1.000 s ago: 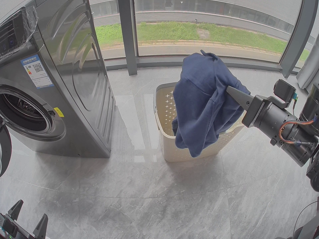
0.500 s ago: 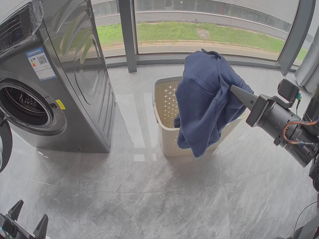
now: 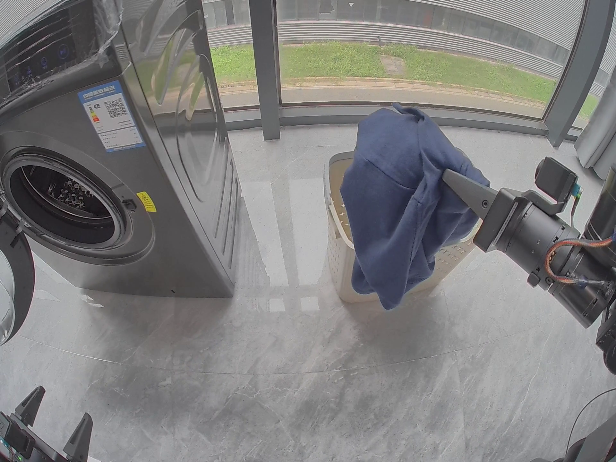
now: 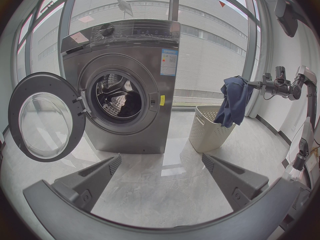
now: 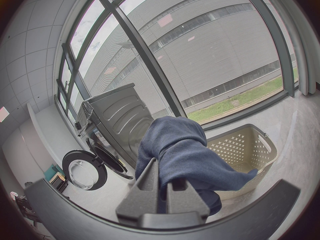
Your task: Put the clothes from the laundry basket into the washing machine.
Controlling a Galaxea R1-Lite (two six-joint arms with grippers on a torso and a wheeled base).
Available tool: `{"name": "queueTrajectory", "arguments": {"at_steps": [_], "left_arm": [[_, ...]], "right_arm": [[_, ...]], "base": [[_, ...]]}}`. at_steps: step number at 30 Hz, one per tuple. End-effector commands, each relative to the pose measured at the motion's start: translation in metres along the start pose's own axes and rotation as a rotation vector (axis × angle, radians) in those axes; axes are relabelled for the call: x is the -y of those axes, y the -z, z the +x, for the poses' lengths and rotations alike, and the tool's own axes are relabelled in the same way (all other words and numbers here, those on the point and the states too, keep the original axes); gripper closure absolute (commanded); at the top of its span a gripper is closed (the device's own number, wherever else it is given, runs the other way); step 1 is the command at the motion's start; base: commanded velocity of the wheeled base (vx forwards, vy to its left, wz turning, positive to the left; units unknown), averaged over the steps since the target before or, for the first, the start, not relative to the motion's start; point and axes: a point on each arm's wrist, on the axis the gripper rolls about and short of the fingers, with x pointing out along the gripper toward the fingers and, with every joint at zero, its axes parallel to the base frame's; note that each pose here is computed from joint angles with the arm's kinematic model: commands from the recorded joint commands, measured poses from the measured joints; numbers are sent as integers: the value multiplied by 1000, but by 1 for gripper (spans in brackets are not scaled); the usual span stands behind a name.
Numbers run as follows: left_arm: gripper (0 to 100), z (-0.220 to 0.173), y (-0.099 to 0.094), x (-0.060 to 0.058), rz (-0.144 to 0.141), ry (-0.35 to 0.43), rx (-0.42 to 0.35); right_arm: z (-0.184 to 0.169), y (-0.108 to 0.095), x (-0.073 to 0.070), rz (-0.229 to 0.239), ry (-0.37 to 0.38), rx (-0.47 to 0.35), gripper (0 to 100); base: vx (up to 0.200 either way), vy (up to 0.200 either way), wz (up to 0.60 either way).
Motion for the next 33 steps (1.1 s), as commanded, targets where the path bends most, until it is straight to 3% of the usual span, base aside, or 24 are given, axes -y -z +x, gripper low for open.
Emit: {"name": "queueTrajectory", "arguments": {"at_steps": [1, 15, 22, 33], "left_arm": [[0, 1, 4, 0, -1, -1, -18], [0, 1, 4, 0, -1, -1, -18], [0, 1, 4, 0, 1, -1, -18], [0, 1, 4, 0, 1, -1, -18]], "right_arm": [[-1, 3, -1, -8, -6, -10, 100], [-3, 1, -2, -19, -13, -4, 100], [-4, -1, -2, -18, -15, 1, 100], [-3, -1, -1, -19, -10, 1, 100]], "base": [[0, 200, 0], [0, 200, 0], [0, 0, 0], [-200, 0, 0]]}}
